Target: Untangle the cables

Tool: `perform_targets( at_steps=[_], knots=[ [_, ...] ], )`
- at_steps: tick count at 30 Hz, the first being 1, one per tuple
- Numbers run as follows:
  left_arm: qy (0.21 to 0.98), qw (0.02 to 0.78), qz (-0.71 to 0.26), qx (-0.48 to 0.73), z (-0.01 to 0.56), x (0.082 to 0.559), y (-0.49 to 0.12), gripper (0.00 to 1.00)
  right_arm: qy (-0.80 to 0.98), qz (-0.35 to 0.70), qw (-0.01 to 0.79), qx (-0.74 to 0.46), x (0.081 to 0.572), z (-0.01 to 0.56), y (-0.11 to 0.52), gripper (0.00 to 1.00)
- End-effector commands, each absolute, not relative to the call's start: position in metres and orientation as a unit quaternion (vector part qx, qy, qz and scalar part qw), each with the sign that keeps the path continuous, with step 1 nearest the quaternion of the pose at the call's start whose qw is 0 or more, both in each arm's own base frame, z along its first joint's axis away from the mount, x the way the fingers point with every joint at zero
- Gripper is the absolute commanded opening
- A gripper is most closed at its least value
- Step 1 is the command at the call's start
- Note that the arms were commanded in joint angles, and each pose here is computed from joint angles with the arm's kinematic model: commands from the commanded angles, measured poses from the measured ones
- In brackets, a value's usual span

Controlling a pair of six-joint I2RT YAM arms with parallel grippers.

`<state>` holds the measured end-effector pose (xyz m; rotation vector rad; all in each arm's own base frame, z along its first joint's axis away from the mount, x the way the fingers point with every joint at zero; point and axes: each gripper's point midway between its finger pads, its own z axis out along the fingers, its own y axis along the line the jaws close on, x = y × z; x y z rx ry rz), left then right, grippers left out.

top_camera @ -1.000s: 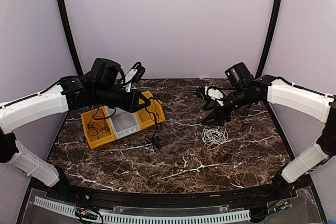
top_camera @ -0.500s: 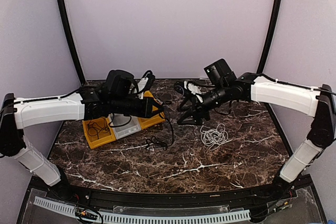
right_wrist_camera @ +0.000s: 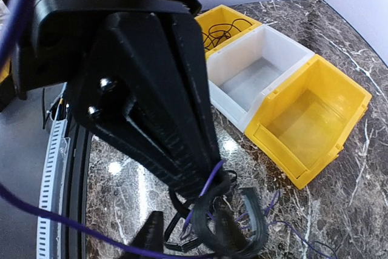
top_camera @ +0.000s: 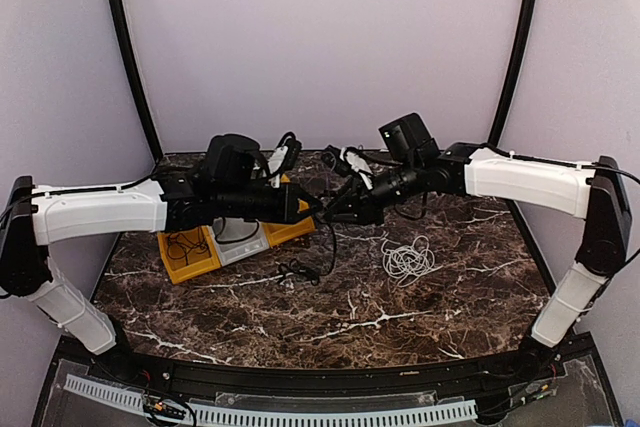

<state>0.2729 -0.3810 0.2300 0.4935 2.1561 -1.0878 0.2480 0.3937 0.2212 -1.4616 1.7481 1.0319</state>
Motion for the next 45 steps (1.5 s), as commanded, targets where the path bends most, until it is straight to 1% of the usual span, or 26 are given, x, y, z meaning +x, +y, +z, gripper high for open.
perform_targets(
  at_steps=[1,2,5,8,11,15,17,19,21,25,29,33,35,38,45],
  knots=[
    [0.818,0.331,-0.428,0.192,0.233,0.268,-0.384,0.00,0.659,0.392,0.349,-0.538,0.259,0.241,0.402,0.05],
    [0.821,0.330,-0.425,0.191,0.231,0.268,-0.383,0.00,0.662,0.386,0.354,-0.535,0.261,0.241,0.400,0.00],
    [0.825,0.330,-0.416,0.193,0.226,0.266,-0.378,0.00,0.675,0.365,0.372,-0.522,0.276,0.242,0.387,0.00],
    [0.840,0.322,-0.388,0.199,0.210,0.262,-0.367,0.00,0.696,0.335,0.390,-0.501,0.297,0.240,0.361,0.00],
    [0.869,0.292,-0.339,0.210,0.181,0.252,-0.348,0.00,0.719,0.266,0.401,-0.502,0.315,0.226,0.329,0.00],
    [0.899,0.275,-0.273,0.206,0.152,0.243,-0.315,0.00,0.746,0.123,0.377,-0.535,0.325,0.176,0.280,0.00],
    [0.906,0.281,-0.243,0.201,0.148,0.242,-0.299,0.00,0.766,0.078,0.351,-0.533,0.329,0.151,0.254,0.00],
    [0.907,0.295,-0.227,0.195,0.155,0.242,-0.286,0.00,0.783,0.050,0.312,-0.537,0.326,0.125,0.235,0.00],
    [0.901,0.322,-0.221,0.190,0.177,0.244,-0.278,0.00,0.796,0.018,0.279,-0.537,0.324,0.101,0.219,0.00],
    [0.856,0.411,-0.250,0.191,0.270,0.249,-0.272,0.00,0.814,-0.012,0.233,-0.532,0.320,0.064,0.200,0.00],
    [0.802,0.506,-0.247,0.200,0.373,0.248,-0.252,0.00,0.827,-0.008,0.198,-0.526,0.314,0.037,0.194,0.00],
    [0.762,0.576,-0.227,0.191,0.449,0.246,-0.227,0.00,0.835,-0.004,0.184,-0.519,0.310,0.024,0.192,0.00],
    [0.743,0.605,-0.222,0.183,0.475,0.243,-0.216,0.00,0.837,0.000,0.180,-0.516,0.308,0.020,0.191,0.00],
    [0.726,0.632,-0.212,0.170,0.496,0.242,-0.204,0.00,0.840,0.005,0.180,-0.513,0.306,0.022,0.192,0.00],
    [0.733,0.646,-0.162,0.138,0.492,0.251,-0.185,0.00,0.838,-0.005,0.192,-0.511,0.304,0.030,0.183,0.00]
  ],
)
